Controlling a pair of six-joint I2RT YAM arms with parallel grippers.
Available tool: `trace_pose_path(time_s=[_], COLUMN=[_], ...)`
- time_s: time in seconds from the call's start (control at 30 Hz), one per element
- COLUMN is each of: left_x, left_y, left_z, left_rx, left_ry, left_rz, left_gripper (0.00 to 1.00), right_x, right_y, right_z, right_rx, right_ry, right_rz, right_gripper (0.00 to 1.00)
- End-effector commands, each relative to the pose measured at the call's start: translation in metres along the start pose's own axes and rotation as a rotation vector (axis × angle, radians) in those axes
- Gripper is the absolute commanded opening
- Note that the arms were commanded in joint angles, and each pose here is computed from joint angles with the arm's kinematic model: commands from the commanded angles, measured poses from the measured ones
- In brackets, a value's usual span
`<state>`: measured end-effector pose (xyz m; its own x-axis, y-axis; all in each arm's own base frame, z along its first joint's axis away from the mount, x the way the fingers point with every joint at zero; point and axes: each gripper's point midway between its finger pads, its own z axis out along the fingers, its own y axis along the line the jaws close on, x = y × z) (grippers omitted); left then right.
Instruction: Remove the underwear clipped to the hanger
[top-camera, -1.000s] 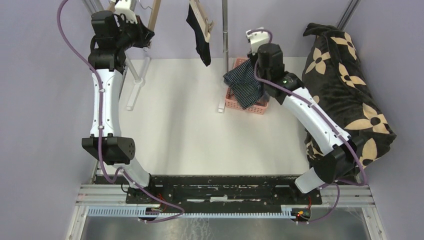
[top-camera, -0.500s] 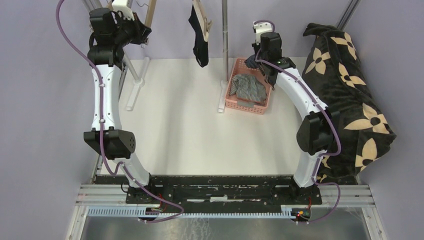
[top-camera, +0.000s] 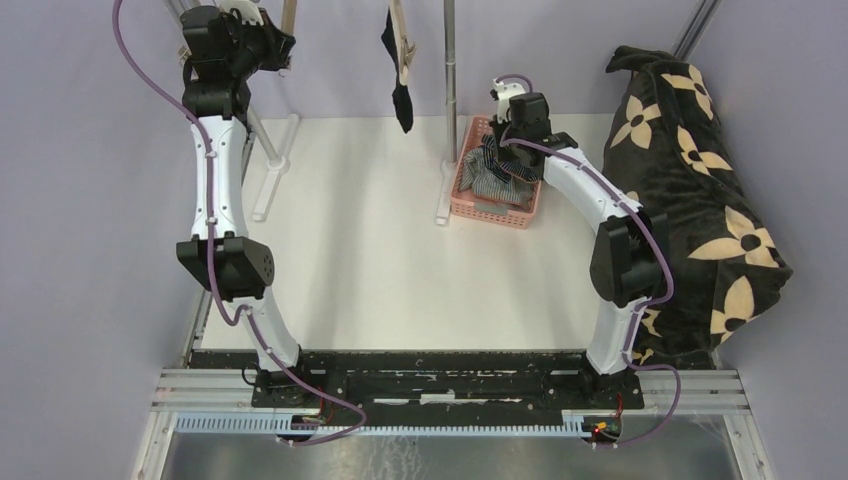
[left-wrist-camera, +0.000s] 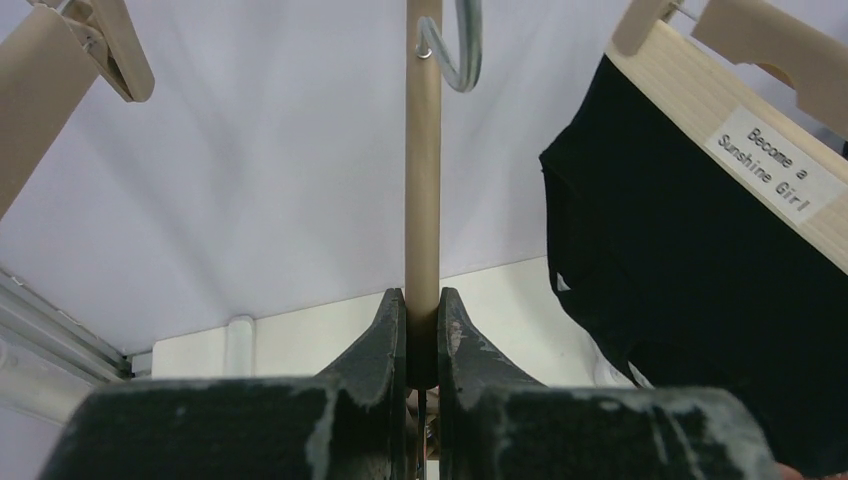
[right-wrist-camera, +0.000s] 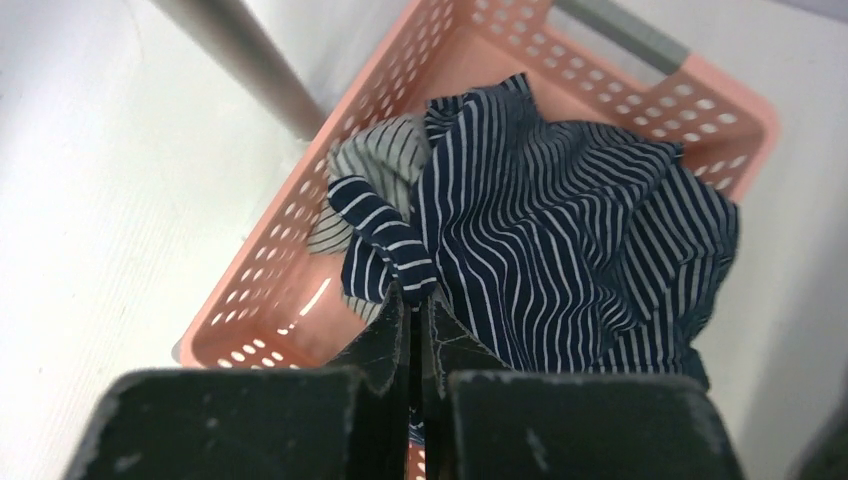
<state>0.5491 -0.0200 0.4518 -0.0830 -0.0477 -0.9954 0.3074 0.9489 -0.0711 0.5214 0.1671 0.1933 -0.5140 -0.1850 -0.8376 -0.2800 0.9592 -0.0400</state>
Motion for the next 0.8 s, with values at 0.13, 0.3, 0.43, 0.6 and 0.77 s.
trace_pose_path(time_s=[0.13, 0.3, 0.43, 0.6, 0.77], left_x=[-0.033, -0.032, -0.033, -0.033, -0.032], left_y=[0.009, 0.011, 0.012, 0.014, 0.017], left_z=[0.005, 0.008, 0.009, 0.011, 0.015], left_rx=[-0.020, -0.023, -0.022, -0.024, -0.026], left_ry=[-0.120, -0.126, -0.133, -0.140, -0.146], left_rz=[-0.010, -0.016, -0.022, -0.030, -0.043], left_gripper=[0.03, 0.03, 0.03, 0.03, 0.03], right_x=[-0.079, -0.120, -0.128, -0.100, -0.067], right_y=[0.013, 0.022, 0.032, 0.027, 0.026], right_z=[-0.068, -0.120, -0.135, -0.098, -0.057], right_rx=[-0.084, -0.141, -0.172, -0.125, -0.105], right_ry=[-0.218, -0.325, -0.360, -0.284, -0.183], right_rz=[-0.043, -0.067, -0.067, -0.060, -0.047], right_gripper=[0.01, 0.01, 0.01, 0.01, 0.01])
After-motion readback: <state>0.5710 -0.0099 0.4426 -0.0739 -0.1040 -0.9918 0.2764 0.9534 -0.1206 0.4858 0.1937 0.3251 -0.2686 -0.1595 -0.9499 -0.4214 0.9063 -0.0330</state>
